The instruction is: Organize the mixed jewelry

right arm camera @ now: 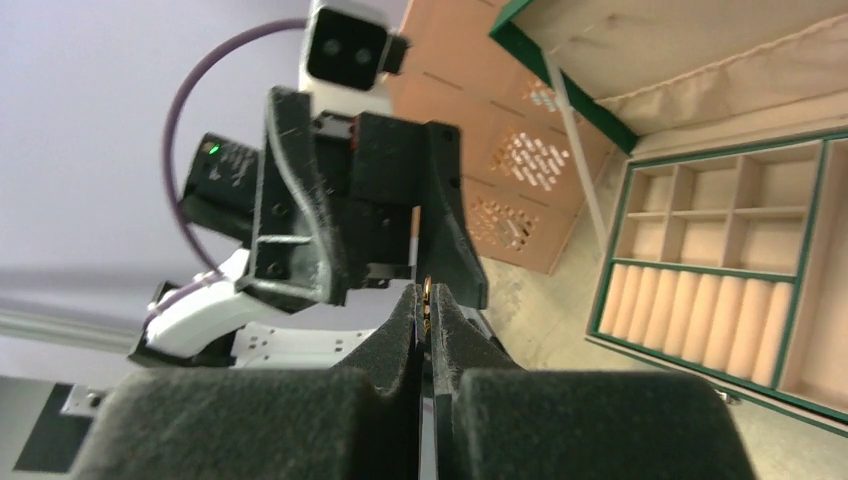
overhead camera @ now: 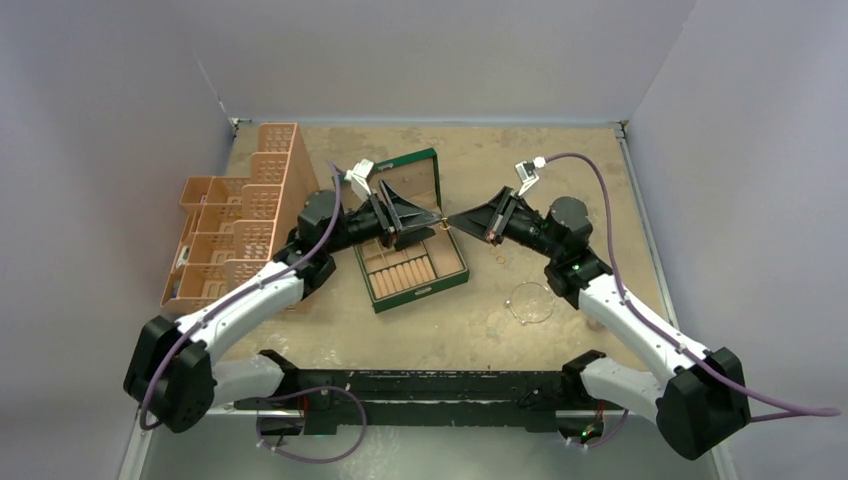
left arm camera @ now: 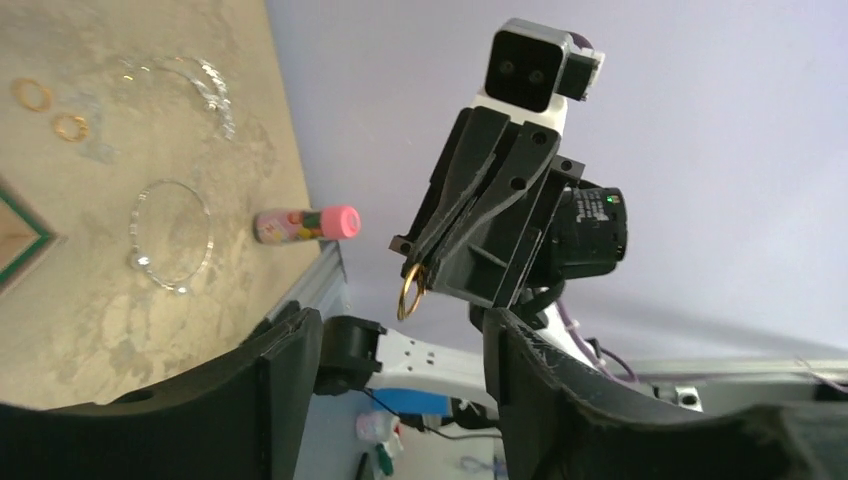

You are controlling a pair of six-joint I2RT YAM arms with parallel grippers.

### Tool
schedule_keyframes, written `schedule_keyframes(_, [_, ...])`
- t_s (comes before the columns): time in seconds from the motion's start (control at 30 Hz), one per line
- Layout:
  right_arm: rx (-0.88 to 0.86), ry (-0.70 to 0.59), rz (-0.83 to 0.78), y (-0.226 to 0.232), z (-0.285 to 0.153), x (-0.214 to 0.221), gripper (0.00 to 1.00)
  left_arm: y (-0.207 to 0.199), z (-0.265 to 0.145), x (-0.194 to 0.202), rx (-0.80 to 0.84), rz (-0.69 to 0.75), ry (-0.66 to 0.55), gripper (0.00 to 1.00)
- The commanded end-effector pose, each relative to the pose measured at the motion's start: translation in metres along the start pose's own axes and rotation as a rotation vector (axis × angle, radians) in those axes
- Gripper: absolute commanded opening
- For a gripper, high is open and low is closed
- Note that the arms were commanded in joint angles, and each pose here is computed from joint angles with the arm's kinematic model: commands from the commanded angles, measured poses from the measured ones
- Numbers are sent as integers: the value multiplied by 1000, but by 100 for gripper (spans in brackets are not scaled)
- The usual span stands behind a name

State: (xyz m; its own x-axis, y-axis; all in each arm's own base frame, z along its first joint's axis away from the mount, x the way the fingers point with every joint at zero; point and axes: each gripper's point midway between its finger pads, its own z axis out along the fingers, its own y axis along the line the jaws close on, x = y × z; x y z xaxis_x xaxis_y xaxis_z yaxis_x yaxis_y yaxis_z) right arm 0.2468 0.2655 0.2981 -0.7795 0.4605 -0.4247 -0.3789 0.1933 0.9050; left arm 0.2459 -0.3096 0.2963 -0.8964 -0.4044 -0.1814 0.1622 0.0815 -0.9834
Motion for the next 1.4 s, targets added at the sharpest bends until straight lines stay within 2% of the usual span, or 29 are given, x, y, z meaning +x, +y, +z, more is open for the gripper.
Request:
schedule_keyframes(0.0, [110, -20, -112, -13, 8, -15, 0, 10, -20, -17, -149, 121, -145, 62])
schedule_keyframes(0.17, [309, 24, -165, -57, 20, 0, 0, 52, -49, -23, -431, 222, -189, 65])
schedule_keyframes(0.33, [479, 79, -215, -93, 39, 28, 0, 88, -78, -22, -662, 333, -151, 66])
schedule_keyframes(0.4, [543, 96, -240, -106, 45, 40, 0, 93, -83, -24, -702, 368, -143, 66])
schedule_keyframes(0.63, [707, 112, -318, -135, 59, 62, 0, 90, -94, -38, -755, 452, -192, 67])
schedule_keyframes(0.8, [781, 145, -380, -152, 60, 71, 0, 91, -91, -38, -752, 472, -178, 67])
schedule_keyframes(1.37, [819, 246, -514, -174, 66, 90, 0, 94, -91, -38, -754, 472, -178, 67])
